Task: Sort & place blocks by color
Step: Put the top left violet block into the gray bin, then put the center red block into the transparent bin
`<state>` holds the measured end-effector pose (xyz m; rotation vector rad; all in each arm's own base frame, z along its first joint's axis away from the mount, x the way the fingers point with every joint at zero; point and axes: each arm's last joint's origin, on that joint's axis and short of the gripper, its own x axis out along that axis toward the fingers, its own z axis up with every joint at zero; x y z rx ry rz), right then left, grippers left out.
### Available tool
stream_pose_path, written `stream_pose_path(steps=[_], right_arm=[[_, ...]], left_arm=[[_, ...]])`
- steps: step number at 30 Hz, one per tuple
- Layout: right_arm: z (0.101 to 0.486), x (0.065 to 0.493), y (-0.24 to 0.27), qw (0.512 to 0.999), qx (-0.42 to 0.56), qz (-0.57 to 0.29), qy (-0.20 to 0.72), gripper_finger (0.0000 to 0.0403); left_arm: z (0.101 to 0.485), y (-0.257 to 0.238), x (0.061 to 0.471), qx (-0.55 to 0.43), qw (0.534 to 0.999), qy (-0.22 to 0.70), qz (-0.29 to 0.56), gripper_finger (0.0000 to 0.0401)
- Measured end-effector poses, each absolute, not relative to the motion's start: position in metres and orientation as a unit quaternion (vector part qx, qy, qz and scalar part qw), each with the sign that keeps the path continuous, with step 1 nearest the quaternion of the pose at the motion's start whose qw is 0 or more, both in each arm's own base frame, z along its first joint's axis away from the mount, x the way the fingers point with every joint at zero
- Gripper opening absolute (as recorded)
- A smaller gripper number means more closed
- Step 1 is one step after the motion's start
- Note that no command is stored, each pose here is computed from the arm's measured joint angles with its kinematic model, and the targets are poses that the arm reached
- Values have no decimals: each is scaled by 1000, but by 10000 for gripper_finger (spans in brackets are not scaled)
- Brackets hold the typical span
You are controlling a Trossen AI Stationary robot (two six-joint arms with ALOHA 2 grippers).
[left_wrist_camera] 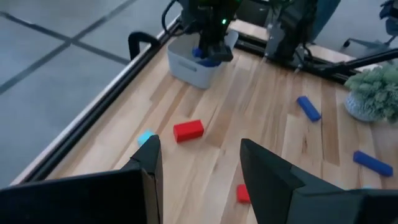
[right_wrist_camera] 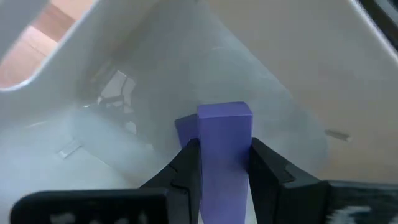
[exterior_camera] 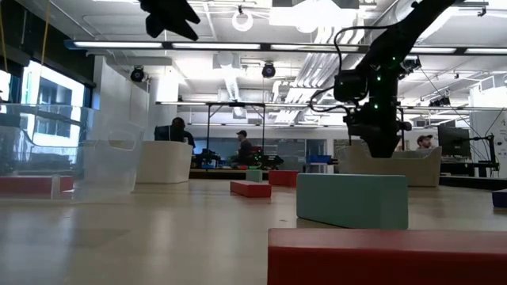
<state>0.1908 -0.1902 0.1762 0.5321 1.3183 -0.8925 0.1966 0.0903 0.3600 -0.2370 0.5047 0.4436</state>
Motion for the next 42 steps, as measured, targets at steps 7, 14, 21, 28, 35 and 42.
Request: stream_pose_path(steps=[7, 14, 21, 28, 35, 42], right_arm=[[175, 185, -196, 666, 277, -396, 568, 74], [175, 183, -196, 669, 308, -380, 560, 108], [175, 187, -192, 671, 302, -373, 565, 119], [180, 194, -190, 676, 294, -366, 567, 121], [190, 196, -191, 668, 297, -376, 569, 131], [202, 197, -193, 656, 304, -391, 569, 173]], left_arm=[[362, 91, 198, -116, 940, 235, 217, 129], [362, 91, 198, -116, 940, 235, 218, 129], [362, 91, 198, -116, 940, 235, 218, 129], [362, 91, 198, -100, 942, 239, 213, 129], [362, 91, 198, -100, 942, 240, 213, 129], [361, 90, 197, -68, 944, 250, 203, 130]])
